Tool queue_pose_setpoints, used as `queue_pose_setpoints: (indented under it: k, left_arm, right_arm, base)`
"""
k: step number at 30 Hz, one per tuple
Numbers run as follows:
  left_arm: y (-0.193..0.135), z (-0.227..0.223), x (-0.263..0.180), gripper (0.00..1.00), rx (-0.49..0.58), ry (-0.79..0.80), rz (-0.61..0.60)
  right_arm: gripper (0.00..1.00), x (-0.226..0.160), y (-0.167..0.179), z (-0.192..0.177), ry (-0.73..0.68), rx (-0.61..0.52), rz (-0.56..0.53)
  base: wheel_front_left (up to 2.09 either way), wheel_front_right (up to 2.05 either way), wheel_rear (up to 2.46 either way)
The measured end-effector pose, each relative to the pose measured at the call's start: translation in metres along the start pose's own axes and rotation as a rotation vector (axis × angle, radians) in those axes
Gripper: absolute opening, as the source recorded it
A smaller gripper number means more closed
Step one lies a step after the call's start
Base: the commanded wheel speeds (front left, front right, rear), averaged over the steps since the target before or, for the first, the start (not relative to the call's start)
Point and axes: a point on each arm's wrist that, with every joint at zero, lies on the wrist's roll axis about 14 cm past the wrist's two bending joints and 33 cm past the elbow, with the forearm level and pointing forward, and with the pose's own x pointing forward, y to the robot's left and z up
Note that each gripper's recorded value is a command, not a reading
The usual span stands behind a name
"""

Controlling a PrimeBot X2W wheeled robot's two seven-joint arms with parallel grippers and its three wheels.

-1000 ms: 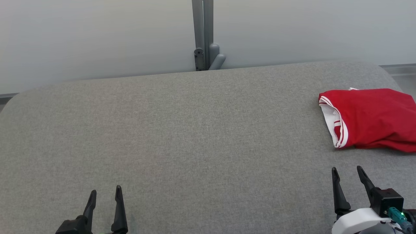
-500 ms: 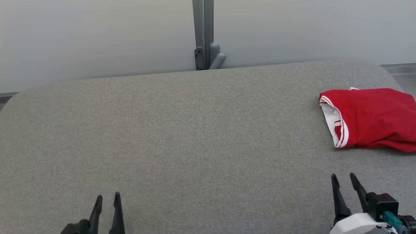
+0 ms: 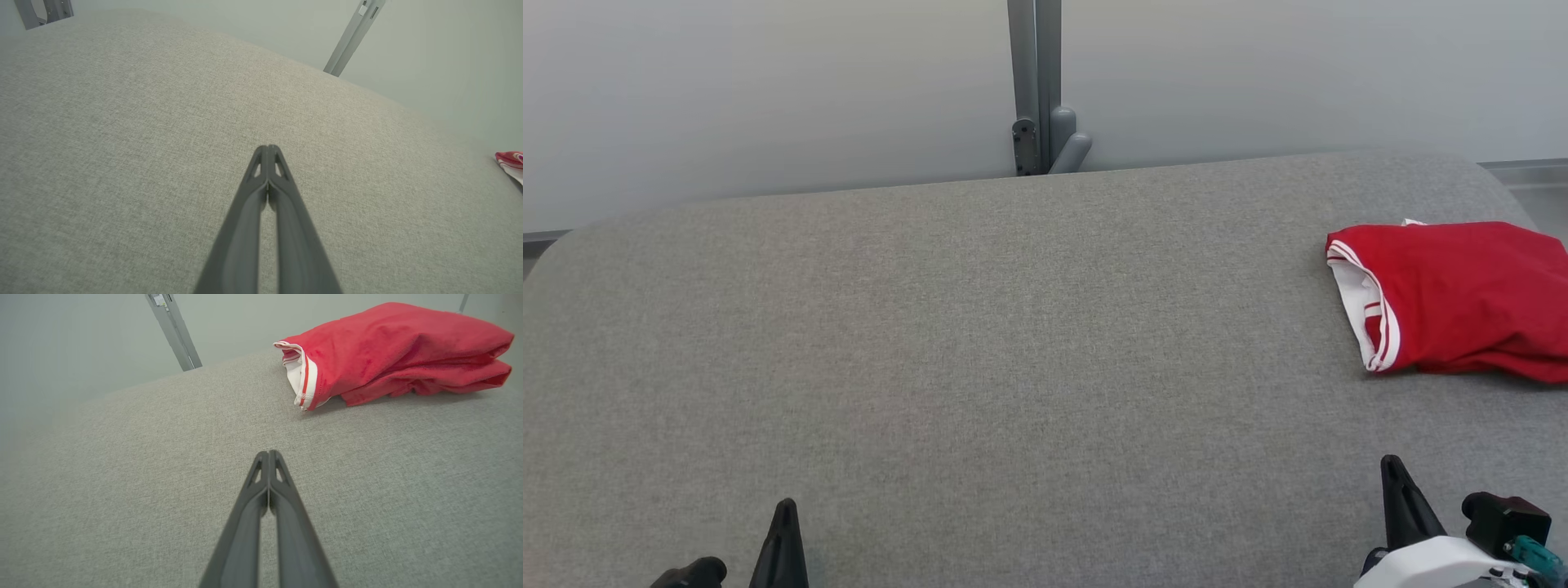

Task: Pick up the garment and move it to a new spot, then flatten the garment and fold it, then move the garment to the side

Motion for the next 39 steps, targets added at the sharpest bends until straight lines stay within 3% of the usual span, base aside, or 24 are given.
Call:
queue_pose_setpoints:
  k: [39]
  left_arm:
    - [0.0, 0.027, 0.022, 0.0, -0.535, -0.014, 0.004]
  right_arm:
    - [0.0, 0.021, 0.006, 0.024, -0.027, 0.605, -0.009]
  base:
    - [0.0, 0.0, 0.0]
